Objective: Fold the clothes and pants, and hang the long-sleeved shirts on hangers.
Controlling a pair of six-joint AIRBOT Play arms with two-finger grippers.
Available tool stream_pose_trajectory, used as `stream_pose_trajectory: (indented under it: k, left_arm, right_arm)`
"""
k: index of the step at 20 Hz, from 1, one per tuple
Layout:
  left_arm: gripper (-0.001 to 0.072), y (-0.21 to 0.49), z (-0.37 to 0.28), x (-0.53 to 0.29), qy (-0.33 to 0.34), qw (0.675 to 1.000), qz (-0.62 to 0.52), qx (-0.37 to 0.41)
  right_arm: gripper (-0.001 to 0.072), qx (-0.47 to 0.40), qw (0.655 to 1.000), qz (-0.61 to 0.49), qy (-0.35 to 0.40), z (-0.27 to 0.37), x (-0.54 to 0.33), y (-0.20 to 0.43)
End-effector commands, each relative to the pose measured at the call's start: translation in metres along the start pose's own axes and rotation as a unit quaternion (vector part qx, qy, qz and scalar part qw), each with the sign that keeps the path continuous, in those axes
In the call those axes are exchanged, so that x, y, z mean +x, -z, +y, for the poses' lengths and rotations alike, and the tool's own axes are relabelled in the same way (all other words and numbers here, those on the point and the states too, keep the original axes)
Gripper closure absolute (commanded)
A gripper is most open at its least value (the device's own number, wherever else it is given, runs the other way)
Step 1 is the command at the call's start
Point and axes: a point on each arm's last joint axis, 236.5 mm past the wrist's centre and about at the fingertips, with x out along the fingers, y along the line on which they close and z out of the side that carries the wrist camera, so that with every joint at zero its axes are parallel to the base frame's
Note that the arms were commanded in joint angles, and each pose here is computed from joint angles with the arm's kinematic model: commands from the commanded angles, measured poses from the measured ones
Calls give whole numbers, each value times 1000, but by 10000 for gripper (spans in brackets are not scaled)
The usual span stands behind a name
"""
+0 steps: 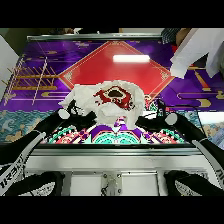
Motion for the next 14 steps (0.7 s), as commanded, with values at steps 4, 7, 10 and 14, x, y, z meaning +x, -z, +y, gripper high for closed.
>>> stream_pose_trajectory:
  k: [4, 7, 10, 14]
  left_arm:
    - [692, -3, -8, -11, 6, 1000, -12, 27]
    - [692, -8, -9, -30, 3, 998, -32, 58]
    - [692, -16, -30, -78, 41, 994, -68, 68]
    - [692, -14, -130, -242, 170, 952, -196, 162]
  right_arm:
    - [209, 38, 999, -5, -15, 15, 41, 10]
    - [570, 7, 1000, -6, -17, 17, 39, 10]
    - [692, -88, 995, -32, -44, 48, 8, -12]
    - [693, -246, 952, -172, -55, 123, -161, -86]
